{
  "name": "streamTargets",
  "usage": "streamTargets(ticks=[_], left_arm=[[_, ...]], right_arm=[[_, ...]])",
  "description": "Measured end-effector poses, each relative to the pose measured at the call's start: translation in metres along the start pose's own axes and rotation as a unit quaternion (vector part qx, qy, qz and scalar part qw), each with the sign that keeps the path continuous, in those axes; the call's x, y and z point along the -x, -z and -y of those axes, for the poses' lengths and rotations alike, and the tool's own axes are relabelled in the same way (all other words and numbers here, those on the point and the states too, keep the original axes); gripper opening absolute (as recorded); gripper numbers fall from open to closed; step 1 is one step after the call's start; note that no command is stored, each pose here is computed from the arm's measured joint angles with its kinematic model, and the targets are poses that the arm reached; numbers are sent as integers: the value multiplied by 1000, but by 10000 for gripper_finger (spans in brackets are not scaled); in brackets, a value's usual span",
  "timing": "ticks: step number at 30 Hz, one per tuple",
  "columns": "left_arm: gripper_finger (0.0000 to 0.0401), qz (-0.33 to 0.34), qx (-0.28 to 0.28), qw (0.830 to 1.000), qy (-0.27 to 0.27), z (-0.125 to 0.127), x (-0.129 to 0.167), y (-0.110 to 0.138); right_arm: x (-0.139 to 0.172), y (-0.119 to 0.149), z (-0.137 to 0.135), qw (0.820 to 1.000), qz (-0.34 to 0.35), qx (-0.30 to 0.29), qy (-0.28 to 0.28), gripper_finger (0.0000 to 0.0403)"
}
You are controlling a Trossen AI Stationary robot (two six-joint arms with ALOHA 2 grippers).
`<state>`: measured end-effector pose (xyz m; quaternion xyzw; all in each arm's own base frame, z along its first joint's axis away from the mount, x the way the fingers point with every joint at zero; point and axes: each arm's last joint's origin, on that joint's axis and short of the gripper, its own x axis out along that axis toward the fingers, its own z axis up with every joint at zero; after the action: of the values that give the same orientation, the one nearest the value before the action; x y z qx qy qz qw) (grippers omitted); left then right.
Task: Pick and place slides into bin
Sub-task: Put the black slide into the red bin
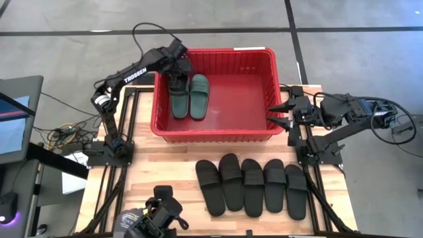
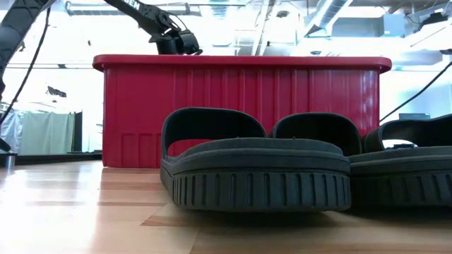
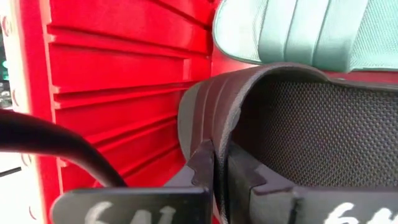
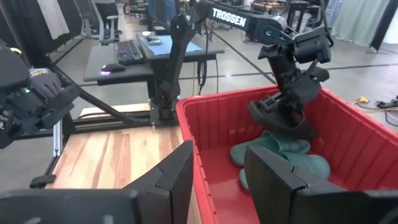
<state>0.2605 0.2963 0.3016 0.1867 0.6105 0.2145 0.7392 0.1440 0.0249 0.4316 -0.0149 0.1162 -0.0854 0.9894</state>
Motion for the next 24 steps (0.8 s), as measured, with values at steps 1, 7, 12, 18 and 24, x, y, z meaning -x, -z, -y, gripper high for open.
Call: streamTargets(ticks=[1,7,12,18,24], left_arm=[[0,0,1,1000,1,-1,0,1],[0,4,9,1000,4,-5,-2,6],[0,9,11,1000,6,-6,-2,6],[3,-8,12,1000,23,-2,-17,6],[6,-19,20,999,33,1,-27,5]], right_arm=[[-2,0,-1,1000,-2,1,1,132],[-9,1,-4,1000,-13,-3,2,132],[-15,2,-7,1000,-21,-5,3,132],[-20,4,-9,1000,-29,-12,3,132],[-25,5,-11,999,-35,-27,3,132]])
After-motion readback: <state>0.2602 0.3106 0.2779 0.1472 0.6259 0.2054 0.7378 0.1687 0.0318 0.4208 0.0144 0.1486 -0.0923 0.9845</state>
